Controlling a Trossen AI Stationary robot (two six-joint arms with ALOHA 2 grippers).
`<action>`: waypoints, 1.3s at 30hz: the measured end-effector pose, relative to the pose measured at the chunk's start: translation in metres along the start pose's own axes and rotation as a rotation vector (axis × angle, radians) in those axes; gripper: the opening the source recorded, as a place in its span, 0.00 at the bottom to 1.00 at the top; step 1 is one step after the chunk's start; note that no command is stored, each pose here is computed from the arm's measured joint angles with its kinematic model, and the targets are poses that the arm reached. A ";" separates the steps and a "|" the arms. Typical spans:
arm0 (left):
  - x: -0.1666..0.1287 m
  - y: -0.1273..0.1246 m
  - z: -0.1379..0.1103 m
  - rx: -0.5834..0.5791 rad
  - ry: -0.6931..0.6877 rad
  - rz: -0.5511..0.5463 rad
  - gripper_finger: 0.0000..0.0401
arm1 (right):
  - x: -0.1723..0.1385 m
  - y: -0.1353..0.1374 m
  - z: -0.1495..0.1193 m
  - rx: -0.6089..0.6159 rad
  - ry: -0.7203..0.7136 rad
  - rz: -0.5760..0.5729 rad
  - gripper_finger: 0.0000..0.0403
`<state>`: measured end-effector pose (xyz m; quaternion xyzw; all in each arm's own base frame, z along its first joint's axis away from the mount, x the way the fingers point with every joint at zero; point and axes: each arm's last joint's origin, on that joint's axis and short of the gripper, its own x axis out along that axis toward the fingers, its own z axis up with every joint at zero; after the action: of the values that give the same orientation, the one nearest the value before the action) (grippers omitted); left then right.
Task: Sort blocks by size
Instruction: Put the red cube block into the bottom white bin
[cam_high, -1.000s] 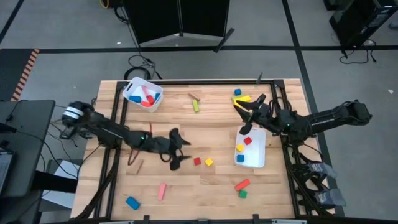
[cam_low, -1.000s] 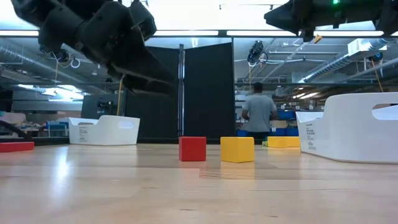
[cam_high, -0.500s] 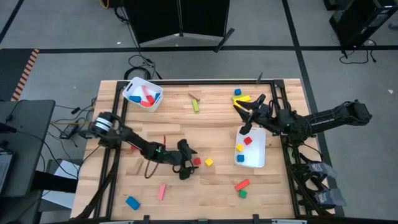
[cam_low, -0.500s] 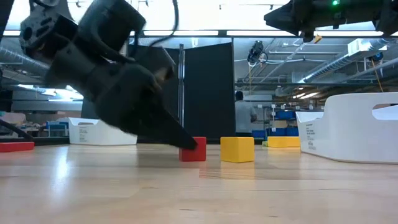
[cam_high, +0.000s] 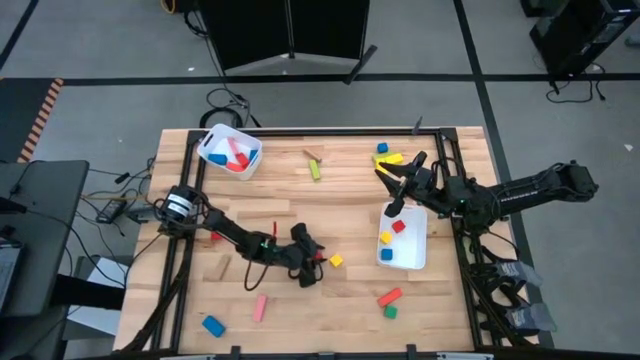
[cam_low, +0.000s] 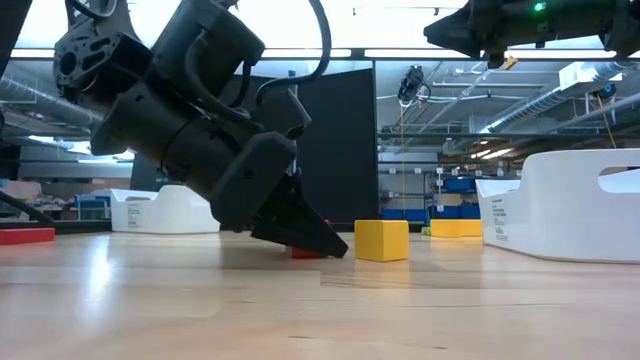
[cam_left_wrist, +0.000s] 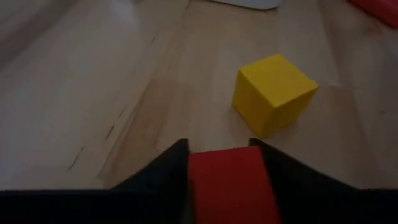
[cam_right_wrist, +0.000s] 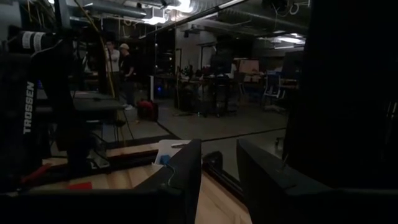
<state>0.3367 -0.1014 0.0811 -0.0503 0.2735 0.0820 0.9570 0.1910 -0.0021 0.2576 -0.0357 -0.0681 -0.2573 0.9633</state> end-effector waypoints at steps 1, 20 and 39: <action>0.000 0.000 0.000 0.000 0.003 -0.003 0.36 | 0.000 0.000 0.000 -0.001 0.002 0.001 0.28; -0.010 0.031 0.122 0.145 -0.311 -0.051 0.34 | -0.001 -0.002 0.012 0.025 -0.108 -0.005 0.28; 0.110 0.032 0.188 0.215 -0.384 -0.262 0.34 | -0.006 0.000 0.042 0.087 -0.315 0.111 0.28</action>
<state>0.5200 -0.0290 0.1797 0.0332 0.0852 -0.0640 0.9938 0.1814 0.0056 0.2986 -0.0376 -0.2274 -0.1917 0.9540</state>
